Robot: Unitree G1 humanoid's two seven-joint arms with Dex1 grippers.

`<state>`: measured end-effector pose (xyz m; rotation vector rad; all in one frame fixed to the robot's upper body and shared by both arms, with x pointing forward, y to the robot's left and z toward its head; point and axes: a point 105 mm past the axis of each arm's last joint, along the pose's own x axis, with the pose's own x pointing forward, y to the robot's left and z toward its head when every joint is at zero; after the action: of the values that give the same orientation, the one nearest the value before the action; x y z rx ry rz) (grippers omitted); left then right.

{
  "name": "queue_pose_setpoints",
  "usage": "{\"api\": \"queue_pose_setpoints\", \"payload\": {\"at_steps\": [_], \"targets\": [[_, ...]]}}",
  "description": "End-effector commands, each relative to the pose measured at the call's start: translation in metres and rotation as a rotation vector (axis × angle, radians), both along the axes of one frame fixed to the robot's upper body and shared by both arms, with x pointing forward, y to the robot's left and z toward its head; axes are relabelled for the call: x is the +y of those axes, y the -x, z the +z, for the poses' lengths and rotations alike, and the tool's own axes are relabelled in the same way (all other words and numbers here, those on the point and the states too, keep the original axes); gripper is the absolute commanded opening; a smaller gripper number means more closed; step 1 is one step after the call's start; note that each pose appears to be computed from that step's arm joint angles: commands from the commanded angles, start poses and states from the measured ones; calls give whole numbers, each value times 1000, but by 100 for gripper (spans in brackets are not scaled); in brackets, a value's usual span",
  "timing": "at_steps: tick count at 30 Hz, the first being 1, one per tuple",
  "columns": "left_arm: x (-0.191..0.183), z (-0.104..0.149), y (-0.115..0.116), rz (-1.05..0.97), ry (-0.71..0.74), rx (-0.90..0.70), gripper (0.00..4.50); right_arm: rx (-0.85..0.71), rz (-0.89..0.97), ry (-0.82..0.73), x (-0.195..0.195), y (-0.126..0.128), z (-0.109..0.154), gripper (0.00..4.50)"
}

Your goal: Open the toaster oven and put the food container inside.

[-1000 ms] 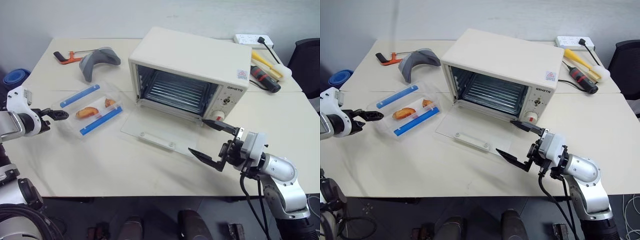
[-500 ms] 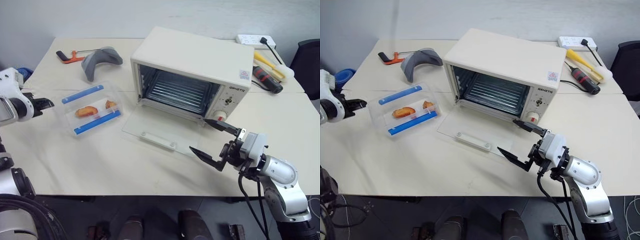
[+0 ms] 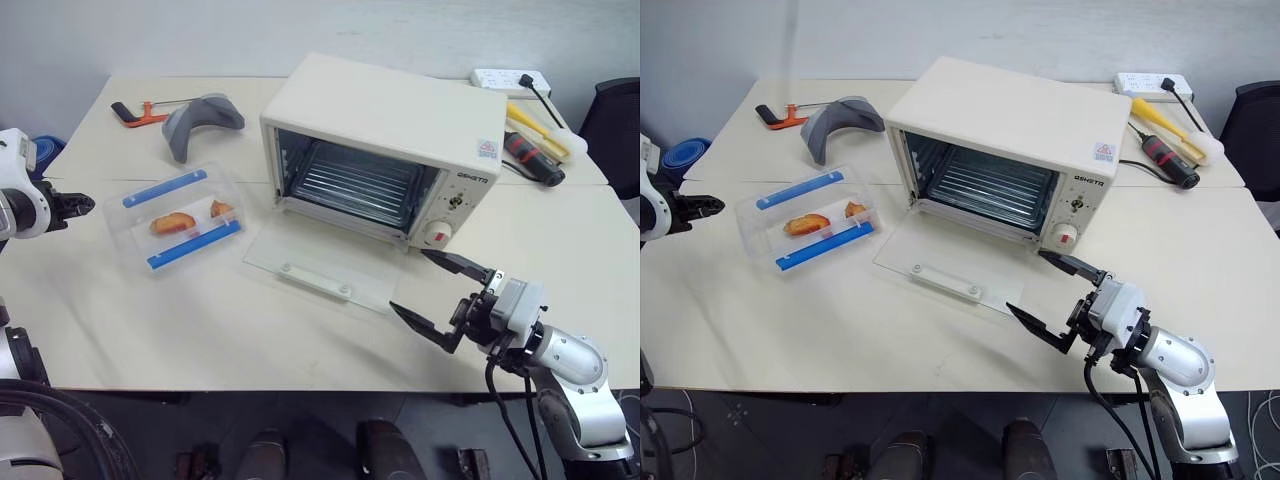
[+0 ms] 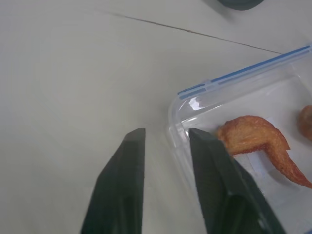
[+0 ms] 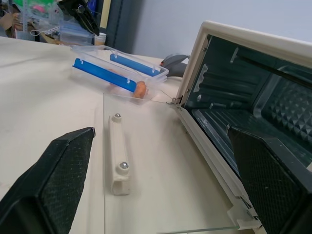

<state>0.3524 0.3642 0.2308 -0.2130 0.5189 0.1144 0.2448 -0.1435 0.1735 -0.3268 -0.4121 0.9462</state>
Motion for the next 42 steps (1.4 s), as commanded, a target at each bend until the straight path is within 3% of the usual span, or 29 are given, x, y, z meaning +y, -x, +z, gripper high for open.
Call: {"api": "queue_pose_setpoints", "payload": {"at_steps": [1,3,10,13,22,29,35,37,42], "targets": [[-2,-3,4,32,30,-7,270,-48,10,1,-1,3,8,450],[0,-20,4,61,21,50,327,-45,34,0,1,4,9,450],[-7,-43,-7,59,23,71,327,-57,101,19,12,7,13,450],[-6,-41,-10,56,-7,64,269,-58,99,15,15,7,14,450],[10,-16,-4,104,-26,1,7,-56,66,5,16,5,16,450],[-7,25,-7,-56,-36,-101,5,-58,52,14,13,3,18,450],[-70,44,-9,-350,-100,-49,5,-36,-32,53,-6,2,18,450],[-103,51,-12,-434,-58,-57,5,-33,-103,60,-19,3,18,450],[-160,40,-14,-564,-3,-15,5,-32,-184,68,-32,7,17,450]]}}
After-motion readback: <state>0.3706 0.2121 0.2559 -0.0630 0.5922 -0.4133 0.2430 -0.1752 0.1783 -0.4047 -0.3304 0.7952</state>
